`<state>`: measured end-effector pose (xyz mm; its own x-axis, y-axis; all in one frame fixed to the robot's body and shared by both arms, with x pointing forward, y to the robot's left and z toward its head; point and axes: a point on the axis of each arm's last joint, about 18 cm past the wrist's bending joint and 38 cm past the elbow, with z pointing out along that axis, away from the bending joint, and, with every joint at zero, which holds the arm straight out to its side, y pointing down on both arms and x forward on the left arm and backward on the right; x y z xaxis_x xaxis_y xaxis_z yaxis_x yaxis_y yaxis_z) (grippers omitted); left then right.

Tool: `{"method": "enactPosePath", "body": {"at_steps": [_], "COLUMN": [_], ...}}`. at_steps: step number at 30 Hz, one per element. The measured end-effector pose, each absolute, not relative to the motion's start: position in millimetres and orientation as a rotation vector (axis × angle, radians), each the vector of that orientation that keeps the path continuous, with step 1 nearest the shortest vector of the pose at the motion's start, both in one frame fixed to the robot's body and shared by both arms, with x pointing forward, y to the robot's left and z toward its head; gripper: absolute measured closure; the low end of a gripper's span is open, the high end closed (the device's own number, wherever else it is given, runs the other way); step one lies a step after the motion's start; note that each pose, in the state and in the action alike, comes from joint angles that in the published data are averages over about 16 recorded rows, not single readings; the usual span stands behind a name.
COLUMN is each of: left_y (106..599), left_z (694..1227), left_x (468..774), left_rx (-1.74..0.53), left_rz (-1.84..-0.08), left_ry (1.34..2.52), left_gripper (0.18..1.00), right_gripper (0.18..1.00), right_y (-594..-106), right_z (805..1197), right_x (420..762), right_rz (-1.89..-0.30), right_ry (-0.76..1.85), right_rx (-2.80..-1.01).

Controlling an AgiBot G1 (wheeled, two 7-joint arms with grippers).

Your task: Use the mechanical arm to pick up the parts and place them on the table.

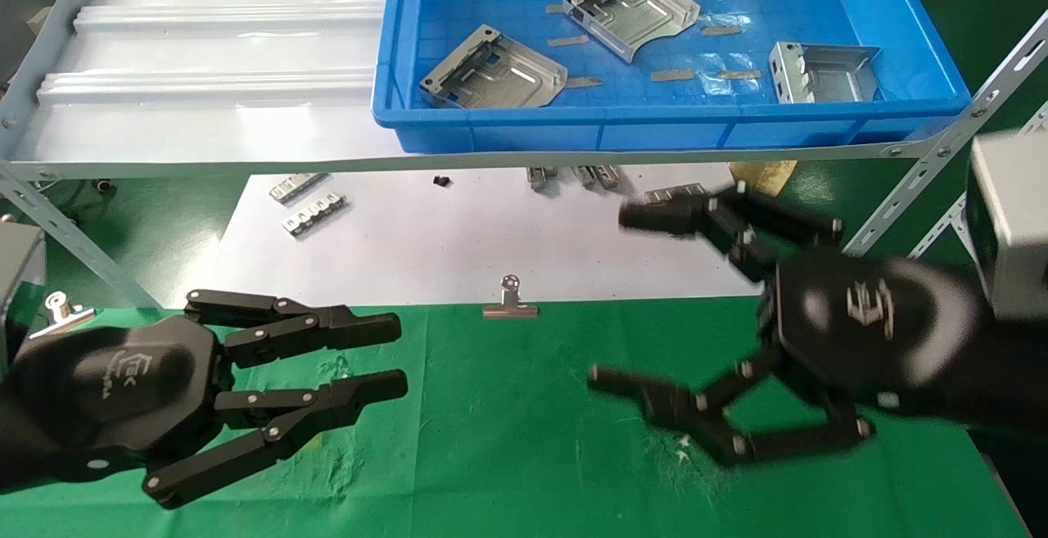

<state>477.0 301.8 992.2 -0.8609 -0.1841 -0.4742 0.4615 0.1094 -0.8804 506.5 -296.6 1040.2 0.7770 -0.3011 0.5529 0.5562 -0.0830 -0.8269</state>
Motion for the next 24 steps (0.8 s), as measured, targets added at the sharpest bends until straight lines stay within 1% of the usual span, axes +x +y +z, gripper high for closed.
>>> {"method": "enactPosePath", "body": {"at_steps": [3,7,13,18,24], "left_y": [302,302,302,302,302], "left_z": [992,992,992,992,992], "left_x": [477,477,477,477,477], "left_rx": [0.269,0.269,0.269,0.269,0.269], "left_rz": [-1.802,-1.802,-1.802,-1.802,-1.802], "left_ry": [1.921,1.921,1.921,1.921,1.921], "left_gripper": [0.751,0.835,0.919,0.961,0.986], "right_gripper": [0.178,0.178,0.178,0.178,0.18], "right_y": [-293,-285,-263,-242,-226], "right_z": [1067,1105,1151,1167,1172], "right_x": [530,573,641,685,715], "right_rz": [-0.8,-0.9,-1.019,-1.099,-1.167], "right_ry": [-0.176,-0.086,0.084,0.21,0.313], "right_rx": [-1.443,-1.385,-1.373,-1.437,-1.53]}}
